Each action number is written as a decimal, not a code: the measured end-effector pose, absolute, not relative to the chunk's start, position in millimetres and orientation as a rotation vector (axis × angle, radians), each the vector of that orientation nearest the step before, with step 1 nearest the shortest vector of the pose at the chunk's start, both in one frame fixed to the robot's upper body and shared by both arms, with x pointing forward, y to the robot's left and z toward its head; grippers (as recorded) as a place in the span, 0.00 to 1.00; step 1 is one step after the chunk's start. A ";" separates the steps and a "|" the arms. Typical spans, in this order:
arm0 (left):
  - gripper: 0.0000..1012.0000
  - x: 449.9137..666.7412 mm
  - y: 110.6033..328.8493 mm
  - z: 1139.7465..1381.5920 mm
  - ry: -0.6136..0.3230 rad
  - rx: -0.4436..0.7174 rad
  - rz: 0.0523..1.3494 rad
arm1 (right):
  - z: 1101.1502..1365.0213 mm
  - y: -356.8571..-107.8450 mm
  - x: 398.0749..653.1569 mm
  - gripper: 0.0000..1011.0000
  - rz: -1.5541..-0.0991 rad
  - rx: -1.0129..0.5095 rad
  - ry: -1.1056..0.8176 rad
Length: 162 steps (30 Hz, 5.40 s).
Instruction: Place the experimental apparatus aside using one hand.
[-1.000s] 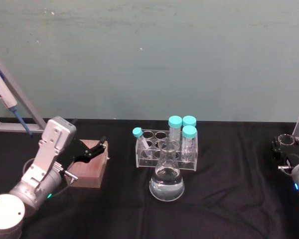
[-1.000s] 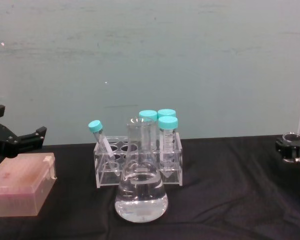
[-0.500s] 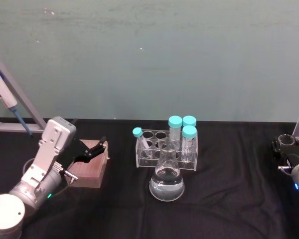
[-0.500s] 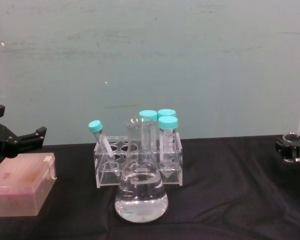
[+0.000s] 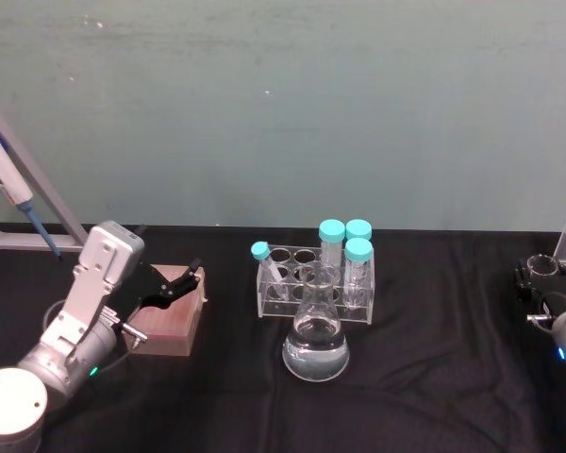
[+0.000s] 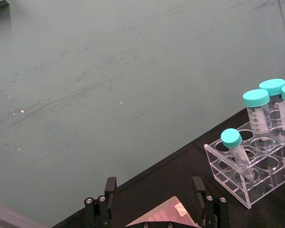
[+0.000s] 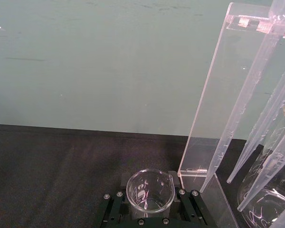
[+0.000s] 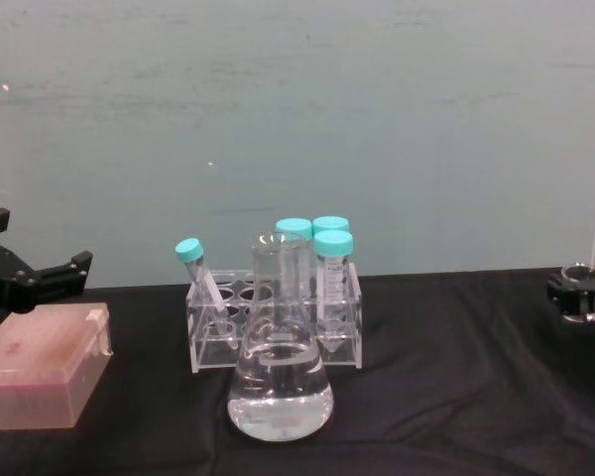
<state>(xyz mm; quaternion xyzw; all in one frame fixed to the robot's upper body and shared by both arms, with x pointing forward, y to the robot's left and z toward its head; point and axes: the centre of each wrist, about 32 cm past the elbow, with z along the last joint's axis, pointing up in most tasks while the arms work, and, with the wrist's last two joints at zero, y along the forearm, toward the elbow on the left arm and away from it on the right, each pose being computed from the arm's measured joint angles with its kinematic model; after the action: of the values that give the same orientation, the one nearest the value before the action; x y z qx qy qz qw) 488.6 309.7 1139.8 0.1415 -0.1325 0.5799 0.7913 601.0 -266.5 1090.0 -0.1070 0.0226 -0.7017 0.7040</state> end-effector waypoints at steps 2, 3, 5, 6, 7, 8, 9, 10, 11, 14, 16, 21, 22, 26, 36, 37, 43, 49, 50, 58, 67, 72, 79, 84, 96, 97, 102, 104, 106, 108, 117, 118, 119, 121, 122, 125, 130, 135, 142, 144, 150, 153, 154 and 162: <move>0.99 488.6 309.7 1139.8 -0.285 0.304 1.248 | 1090.0 -266.5 601.0 0.45 -1.561 -0.238 0.051; 0.99 488.6 309.7 1139.8 -0.285 0.305 1.248 | 1090.0 -266.5 601.0 0.46 -1.561 -0.238 0.051; 0.99 488.6 309.7 1139.8 -0.285 0.305 1.248 | 1090.0 -266.5 601.0 0.45 -1.561 -0.237 0.051; 0.99 488.6 309.7 1139.8 -0.285 0.304 1.248 | 1090.0 -266.5 601.0 0.46 -1.561 -0.237 0.051; 0.99 488.6 309.7 1139.8 -0.285 0.304 1.248 | 1090.0 -266.5 601.0 0.46 -1.561 -0.237 0.051; 0.99 488.6 309.7 1139.8 -0.285 0.304 1.248 | 1090.0 -266.6 601.0 0.47 -1.561 -0.237 0.051; 0.99 488.6 309.7 1139.8 -0.285 0.304 1.248 | 1090.0 -266.6 601.0 0.48 -1.561 -0.237 0.051; 0.99 488.6 309.7 1139.8 -0.285 0.305 1.248 | 1090.0 -266.6 601.0 0.52 -1.561 -0.237 0.051; 0.99 488.6 309.7 1139.8 -0.285 0.305 1.248 | 1090.0 -266.5 601.0 0.56 -1.561 -0.237 0.051; 0.99 488.6 309.7 1139.8 -0.285 0.304 1.248 | 1090.0 -266.5 601.0 0.64 -1.561 -0.237 0.051; 0.99 488.6 309.7 1139.8 -0.285 0.304 1.248 | 1090.0 -266.6 601.0 0.71 -1.561 -0.237 0.051; 0.99 488.6 309.7 1139.8 -0.285 0.304 1.248 | 1090.0 -266.6 601.0 0.84 -1.561 -0.237 0.051; 0.99 488.6 309.7 1139.8 -0.285 0.304 1.248 | 1090.0 -266.6 601.0 0.87 -1.561 -0.237 0.051; 0.99 488.6 309.7 1139.8 -0.285 0.305 1.248 | 1090.0 -266.6 601.0 0.97 -1.561 -0.237 0.051; 0.99 488.6 309.7 1139.8 -0.285 0.305 1.248 | 1090.0 -266.6 601.0 0.99 -1.561 -0.237 0.051; 0.99 488.6 309.7 1139.8 -0.285 0.304 1.248 | 1090.0 -266.6 601.0 0.99 -1.561 -0.237 0.051; 0.99 488.6 309.7 1139.8 -0.285 0.304 1.248 | 1094.0 -262.6 598.4 0.99 -1.567 -0.251 0.009; 0.99 488.6 309.7 1139.8 -0.285 0.304 1.248 | 1098.7 -259.8 594.8 0.99 -1.571 -0.260 -0.023; 0.99 488.6 309.7 1139.8 -0.285 0.304 1.248 | 1099.2 -259.6 594.1 0.99 -1.570 -0.261 -0.027; 0.99 488.6 309.7 1139.8 -0.285 0.304 1.248 | 1108.0 -258.0 587.6 0.99 -1.541 -0.247 -0.094; 0.99 488.6 309.6 1139.8 -0.285 0.304 1.248 | 1126.3 -259.2 577.4 0.99 -1.404 -0.212 -0.183; 0.99 488.6 309.7 1139.8 -0.285 0.305 1.248 | 1135.4 -259.1 568.8 0.99 -1.327 -0.176 -0.206; 0.99 488.6 309.7 1139.8 -0.285 0.304 1.248 | 1143.5 -262.3 557.6 0.99 -1.240 -0.131 -0.212; 0.99 488.6 309.7 1139.8 -0.285 0.304 1.248 | 1145.9 -265.1 551.9 0.99 -1.183 -0.116 -0.201; 0.99 488.6 309.7 1139.8 -0.285 0.304 1.248 | 1147.4 -268.2 542.3 0.99 -1.026 -0.110 -0.185; 0.99 488.6 309.7 1139.8 -0.285 0.305 1.248 | 1147.3 -267.8 541.3 0.99 -1.000 -0.111 -0.183; 0.99 488.6 309.7 1139.8 -0.285 0.304 1.248 | 1147.1 -266.7 539.4 0.99 -0.913 -0.113 -0.174; 0.99 488.6 309.7 1139.8 -0.285 0.304 1.248 | 1147.2 -265.7 539.5 0.99 -0.876 -0.112 -0.168; 0.99 488.6 309.7 1139.8 -0.285 0.304 1.248 | 1147.5 -264.7 539.8 0.99 -0.851 -0.110 -0.164; 0.99 488.6 309.7 1139.8 -0.285 0.304 1.248 | 1147.6 -263.2 540.5 0.99 -0.813 -0.106 -0.157; 0.99 488.6 309.7 1139.7 -0.285 0.305 1.248 | 1146.6 -256.8 543.6 0.99 -0.697 -0.089 -0.133; 0.99 488.6 309.7 1139.8 -0.285 0.305 1.248 | 1146.4 -255.7 544.5 0.99 -0.681 -0.087 -0.129; 0.99 488.6 309.6 1139.8 -0.285 0.304 1.248 | 1146.4 -255.7 544.5 0.99 -0.681 -0.087 -0.129; 0.99 488.6 309.7 1139.8 -0.285 0.304 1.248 | 1146.3 -254.4 545.9 0.99 -0.662 -0.081 -0.122; 0.99 488.6 309.7 1139.8 -0.285 0.304 1.248 | 1146.3 -254.0 546.4 0.99 -0.656 -0.079 -0.119; 0.99 488.6 309.7 1139.8 -0.285 0.304 1.248 | 1145.9 -252.4 548.4 0.99 -0.632 -0.071 -0.107; 0.99 488.6 309.7 1139.8 -0.285 0.304 1.248 | 1145.5 -250.3 550.1 0.99 -0.606 -0.061 -0.094; 0.99 488.6 309.7 1139.8 -0.285 0.304 1.248 | 1145.2 -248.0 552.1 0.99 -0.573 -0.058 -0.092; 0.99 488.6 309.7 1139.8 -0.285 0.305 1.248 | 1144.0 -243.6 556.6 0.99 -0.521 -0.057 -0.103; 0.99 488.6 309.7 1139.8 -0.285 0.304 1.248 | 1144.0 -242.7 558.5 0.99 -0.511 -0.056 -0.106; 0.99 488.6 309.7 1139.8 -0.285 0.304 1.248 | 1142.6 -240.3 563.4 0.99 -0.495 -0.053 -0.107; 0.99 488.6 309.7 1139.8 -0.285 0.305 1.248 | 1142.9 -239.2 566.0 0.99 -0.491 -0.051 -0.107; 0.99 488.6 309.7 1139.8 -0.285 0.304 1.248 | 1142.5 -239.0 566.8 0.99 -0.490 -0.050 -0.106; 0.99 488.6 309.6 1139.8 -0.285 0.304 1.248 | 1141.2 -235.6 575.8 0.99 -0.474 -0.037 -0.088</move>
<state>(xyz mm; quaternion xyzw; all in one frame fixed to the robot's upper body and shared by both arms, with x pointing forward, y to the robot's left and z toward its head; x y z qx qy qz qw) 488.6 309.6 1139.8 0.1415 -0.1324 0.5799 0.7913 575.8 -235.6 1141.2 -0.0185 -0.0437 -0.2348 0.9709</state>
